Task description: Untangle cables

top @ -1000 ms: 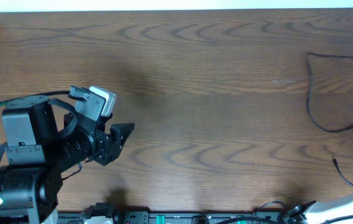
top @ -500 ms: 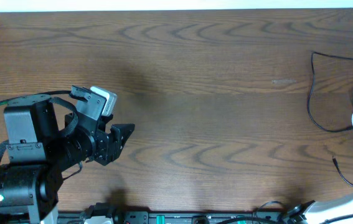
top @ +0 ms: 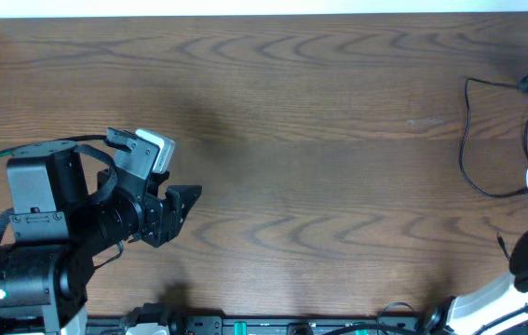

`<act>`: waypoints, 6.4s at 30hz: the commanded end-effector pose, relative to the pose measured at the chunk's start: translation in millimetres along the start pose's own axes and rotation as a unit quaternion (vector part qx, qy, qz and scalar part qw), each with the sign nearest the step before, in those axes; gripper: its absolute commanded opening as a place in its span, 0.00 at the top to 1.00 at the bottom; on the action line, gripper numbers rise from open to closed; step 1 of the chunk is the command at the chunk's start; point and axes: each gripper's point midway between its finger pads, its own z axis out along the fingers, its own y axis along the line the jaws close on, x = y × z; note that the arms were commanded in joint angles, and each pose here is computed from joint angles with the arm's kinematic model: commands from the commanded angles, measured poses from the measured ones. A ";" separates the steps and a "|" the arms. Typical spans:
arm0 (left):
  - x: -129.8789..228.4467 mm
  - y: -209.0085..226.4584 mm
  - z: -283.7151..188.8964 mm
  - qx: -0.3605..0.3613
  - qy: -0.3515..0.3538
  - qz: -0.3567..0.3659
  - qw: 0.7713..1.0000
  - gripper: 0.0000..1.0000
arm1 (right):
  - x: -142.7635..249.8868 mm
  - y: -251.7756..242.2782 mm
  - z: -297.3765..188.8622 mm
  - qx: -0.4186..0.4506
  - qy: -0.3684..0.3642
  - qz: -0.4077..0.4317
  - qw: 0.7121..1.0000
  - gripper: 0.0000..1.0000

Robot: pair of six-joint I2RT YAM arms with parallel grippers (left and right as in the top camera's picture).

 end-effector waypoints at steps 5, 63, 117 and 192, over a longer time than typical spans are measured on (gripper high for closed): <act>-2.1 -1.0 -2.5 -0.001 -0.004 0.001 1.000 0.41 | 37.6 -17.9 75.5 0.083 0.074 -0.102 0.989 0.01; 8.3 4.3 10.6 0.011 0.041 -0.028 0.999 0.41 | 60.9 18.7 245.6 0.069 0.009 -0.120 0.990 0.99; 6.3 -9.0 10.0 0.050 0.034 -0.018 0.998 0.41 | 32.0 -76.2 91.5 -0.223 -0.064 0.166 0.958 0.02; -0.4 10.3 -156.9 -0.283 -0.252 0.021 0.925 0.41 | 316.8 76.9 -261.6 -0.166 -0.519 -0.321 0.774 0.01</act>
